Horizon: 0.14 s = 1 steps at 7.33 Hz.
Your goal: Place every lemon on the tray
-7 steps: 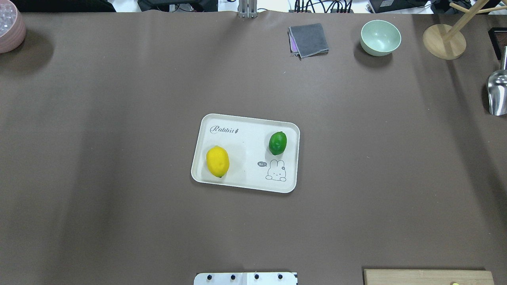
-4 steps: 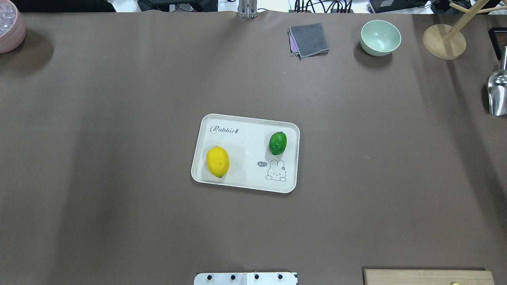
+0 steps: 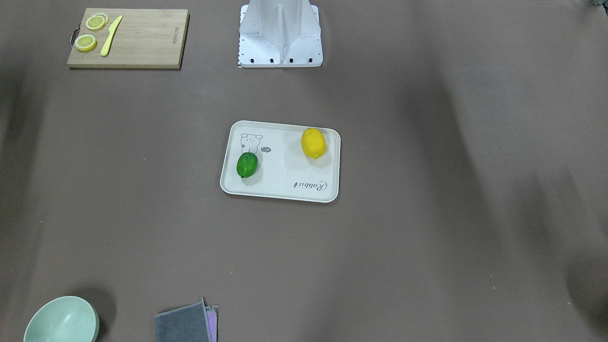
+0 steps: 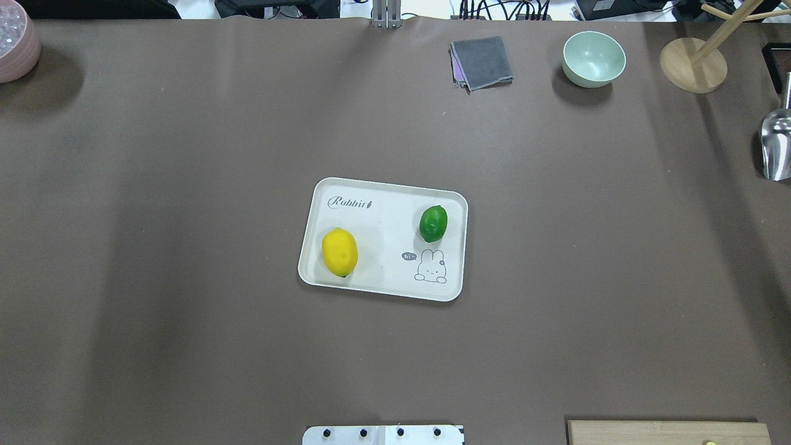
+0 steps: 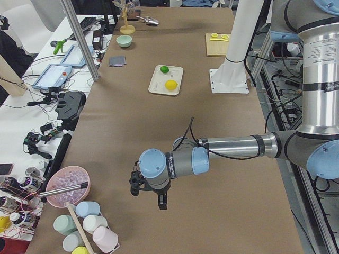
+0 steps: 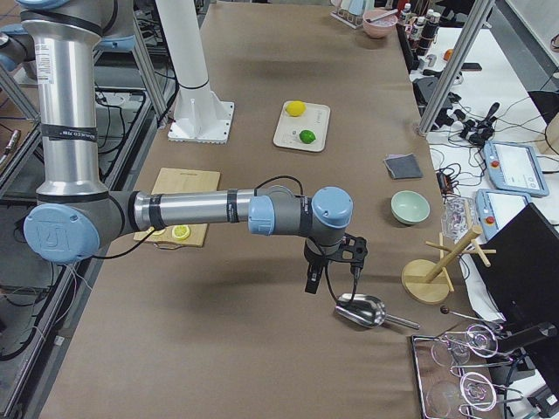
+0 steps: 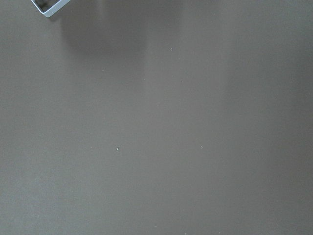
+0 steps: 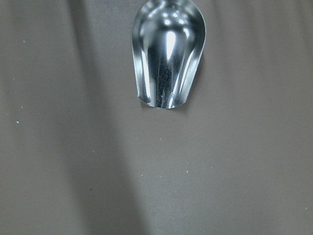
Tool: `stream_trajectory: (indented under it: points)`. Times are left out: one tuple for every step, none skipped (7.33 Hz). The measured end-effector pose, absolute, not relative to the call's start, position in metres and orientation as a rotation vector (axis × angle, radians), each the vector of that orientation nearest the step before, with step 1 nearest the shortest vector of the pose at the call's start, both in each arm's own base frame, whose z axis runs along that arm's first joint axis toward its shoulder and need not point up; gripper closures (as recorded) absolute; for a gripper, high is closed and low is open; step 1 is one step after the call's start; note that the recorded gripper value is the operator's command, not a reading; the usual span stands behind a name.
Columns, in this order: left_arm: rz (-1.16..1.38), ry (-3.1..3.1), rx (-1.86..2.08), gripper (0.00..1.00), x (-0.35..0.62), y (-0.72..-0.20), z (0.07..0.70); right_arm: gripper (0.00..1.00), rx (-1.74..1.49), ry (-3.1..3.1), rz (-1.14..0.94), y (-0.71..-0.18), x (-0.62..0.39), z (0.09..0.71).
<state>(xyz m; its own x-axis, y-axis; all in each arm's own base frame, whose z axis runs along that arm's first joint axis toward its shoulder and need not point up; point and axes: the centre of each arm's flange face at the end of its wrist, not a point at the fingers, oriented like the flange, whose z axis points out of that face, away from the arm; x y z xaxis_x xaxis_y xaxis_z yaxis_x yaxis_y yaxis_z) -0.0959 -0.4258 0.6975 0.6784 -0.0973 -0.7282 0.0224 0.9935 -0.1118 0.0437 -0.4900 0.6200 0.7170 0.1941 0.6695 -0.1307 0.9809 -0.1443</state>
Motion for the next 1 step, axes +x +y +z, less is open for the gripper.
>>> stream_trajectory:
  points:
    - [-0.067,0.823,-0.097,0.02,-0.0958,-0.4257,0.6978,0.0,-0.089,-0.751,0.179,-0.4901,0.0435,0.62]
